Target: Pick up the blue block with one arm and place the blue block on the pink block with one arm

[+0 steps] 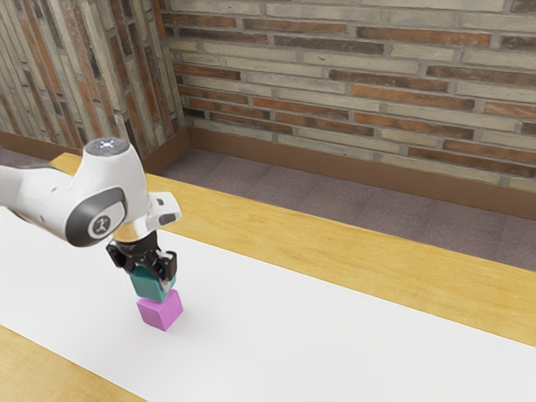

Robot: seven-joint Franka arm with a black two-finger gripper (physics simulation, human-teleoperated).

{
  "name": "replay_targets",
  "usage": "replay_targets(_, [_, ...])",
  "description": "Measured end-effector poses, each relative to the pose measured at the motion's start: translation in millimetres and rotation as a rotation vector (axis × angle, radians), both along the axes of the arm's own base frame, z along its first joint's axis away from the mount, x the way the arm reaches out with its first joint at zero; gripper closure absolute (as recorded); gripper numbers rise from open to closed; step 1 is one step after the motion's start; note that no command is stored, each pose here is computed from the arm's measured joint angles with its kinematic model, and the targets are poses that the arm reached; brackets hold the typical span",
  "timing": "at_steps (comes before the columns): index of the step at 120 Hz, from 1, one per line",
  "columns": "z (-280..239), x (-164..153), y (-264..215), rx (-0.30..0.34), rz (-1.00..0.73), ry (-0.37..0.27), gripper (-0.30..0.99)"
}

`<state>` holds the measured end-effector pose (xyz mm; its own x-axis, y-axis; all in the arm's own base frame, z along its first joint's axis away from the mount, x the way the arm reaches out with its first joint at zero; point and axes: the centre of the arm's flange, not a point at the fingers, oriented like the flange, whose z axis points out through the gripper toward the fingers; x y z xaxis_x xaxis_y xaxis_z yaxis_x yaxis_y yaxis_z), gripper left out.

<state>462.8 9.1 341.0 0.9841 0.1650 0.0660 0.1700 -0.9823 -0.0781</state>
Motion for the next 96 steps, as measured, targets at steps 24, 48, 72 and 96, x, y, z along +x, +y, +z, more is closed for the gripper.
replay_targets(24, [0.0, 1.3, 0.1, -0.004, 0.011, -0.010, 0.31])
replay_targets(48, [2.3, 0.3, -1.0, -0.004, 0.010, -0.019, 0.31])
replay_targets(72, [0.4, -6.0, -2.1, -0.007, 0.017, -0.015, 0.31])
replay_targets(96, [0.5, -12.9, -2.8, -0.013, 0.030, -0.015, 0.31])
